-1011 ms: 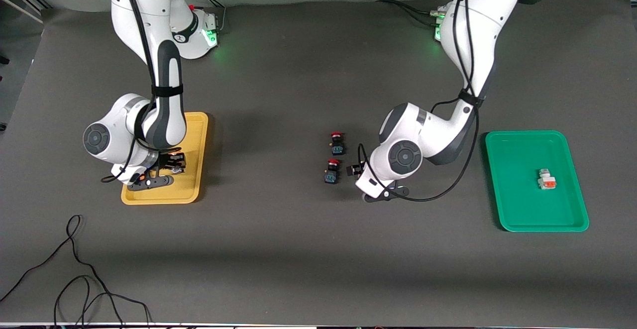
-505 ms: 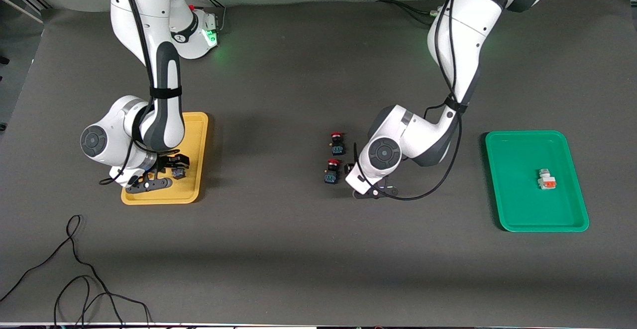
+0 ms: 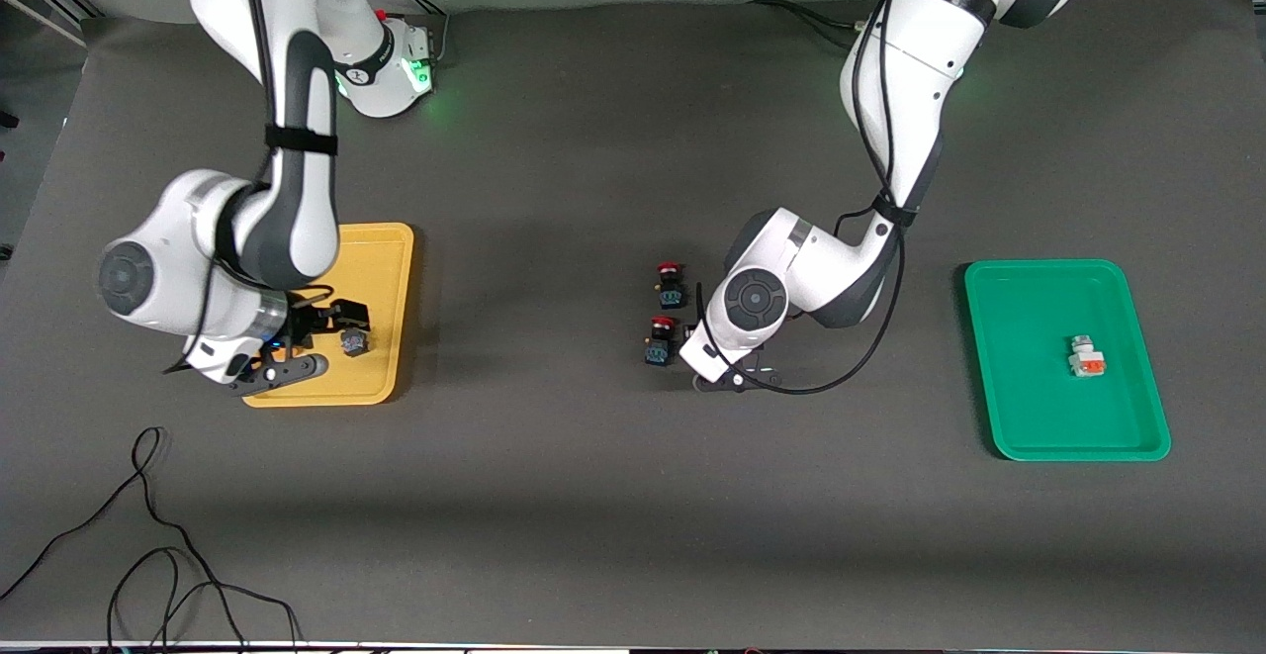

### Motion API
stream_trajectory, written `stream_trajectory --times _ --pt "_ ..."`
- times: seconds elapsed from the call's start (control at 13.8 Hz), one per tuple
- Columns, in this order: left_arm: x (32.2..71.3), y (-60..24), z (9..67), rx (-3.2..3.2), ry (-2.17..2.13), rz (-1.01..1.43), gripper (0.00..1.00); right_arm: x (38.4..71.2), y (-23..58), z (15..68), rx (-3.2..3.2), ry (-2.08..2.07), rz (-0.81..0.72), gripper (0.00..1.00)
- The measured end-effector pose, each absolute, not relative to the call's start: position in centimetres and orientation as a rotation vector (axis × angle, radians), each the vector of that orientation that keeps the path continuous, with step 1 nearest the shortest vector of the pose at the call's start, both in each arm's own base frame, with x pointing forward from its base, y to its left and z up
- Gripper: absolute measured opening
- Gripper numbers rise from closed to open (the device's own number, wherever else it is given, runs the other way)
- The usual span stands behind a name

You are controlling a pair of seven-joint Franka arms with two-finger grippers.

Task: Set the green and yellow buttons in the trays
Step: 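Grasp the second white button with the left gripper while the right gripper withdraws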

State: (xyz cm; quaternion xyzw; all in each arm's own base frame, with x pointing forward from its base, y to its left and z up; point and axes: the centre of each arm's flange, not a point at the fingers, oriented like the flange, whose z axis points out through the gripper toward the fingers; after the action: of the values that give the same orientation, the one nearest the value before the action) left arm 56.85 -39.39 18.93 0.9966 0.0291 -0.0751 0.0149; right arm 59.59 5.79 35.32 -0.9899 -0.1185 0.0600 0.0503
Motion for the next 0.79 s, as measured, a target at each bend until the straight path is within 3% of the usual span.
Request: stream_trajectory --times 0.36,0.79 --pt "58.4 -37.7 21.2 3.104 0.139 -0.228 0.41 61.1 6.7 46.3 -3.006 -0.45 0.182 1.0" --pt "60.3 -31.8 34.7 3.129 0.244 -0.263 0.41 60.6 6.7 52.6 -3.047 -0.484 0.21 1.0"
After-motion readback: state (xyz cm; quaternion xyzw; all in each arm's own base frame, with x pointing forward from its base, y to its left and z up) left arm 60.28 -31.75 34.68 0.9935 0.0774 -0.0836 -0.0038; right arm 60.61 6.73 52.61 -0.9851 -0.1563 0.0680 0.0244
